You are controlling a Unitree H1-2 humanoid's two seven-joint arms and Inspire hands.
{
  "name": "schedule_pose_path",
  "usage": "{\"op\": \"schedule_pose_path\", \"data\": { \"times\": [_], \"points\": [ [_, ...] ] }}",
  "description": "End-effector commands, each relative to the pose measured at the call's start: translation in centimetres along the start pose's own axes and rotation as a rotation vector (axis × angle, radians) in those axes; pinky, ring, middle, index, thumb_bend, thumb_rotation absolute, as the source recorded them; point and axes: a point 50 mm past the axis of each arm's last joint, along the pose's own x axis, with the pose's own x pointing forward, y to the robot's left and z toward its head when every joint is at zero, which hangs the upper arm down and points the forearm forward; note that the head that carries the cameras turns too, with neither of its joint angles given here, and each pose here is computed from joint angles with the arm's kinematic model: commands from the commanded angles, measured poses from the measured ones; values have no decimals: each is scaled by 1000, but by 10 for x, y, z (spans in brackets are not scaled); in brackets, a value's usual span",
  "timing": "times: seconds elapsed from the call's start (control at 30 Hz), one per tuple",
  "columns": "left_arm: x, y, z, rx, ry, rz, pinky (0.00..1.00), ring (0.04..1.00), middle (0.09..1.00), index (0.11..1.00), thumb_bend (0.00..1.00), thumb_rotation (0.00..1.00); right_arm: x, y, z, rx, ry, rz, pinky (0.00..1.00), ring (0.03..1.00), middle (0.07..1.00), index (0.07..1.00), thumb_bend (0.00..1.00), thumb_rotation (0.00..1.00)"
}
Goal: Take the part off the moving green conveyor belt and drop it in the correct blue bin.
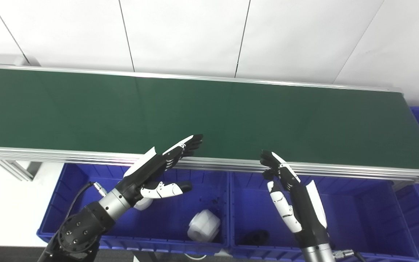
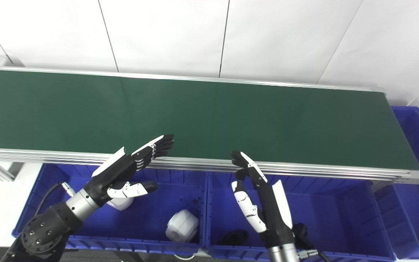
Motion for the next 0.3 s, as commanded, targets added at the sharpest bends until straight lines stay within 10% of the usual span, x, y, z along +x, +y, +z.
{"op": "schedule_pose_path", "data": {
  "times": [0.0,0.27],
  "points": [
    [1,7,12,29,-41,14,932,965,972,961,373,609,3,-3,11,1,-39,-23,781,839,861,864,429,958],
    [1,8,15,35,-42,10,935,965,972,963,365,607,2,-2,11,14,-42,-23,782,841,865,865,410,953]
  ]
}}
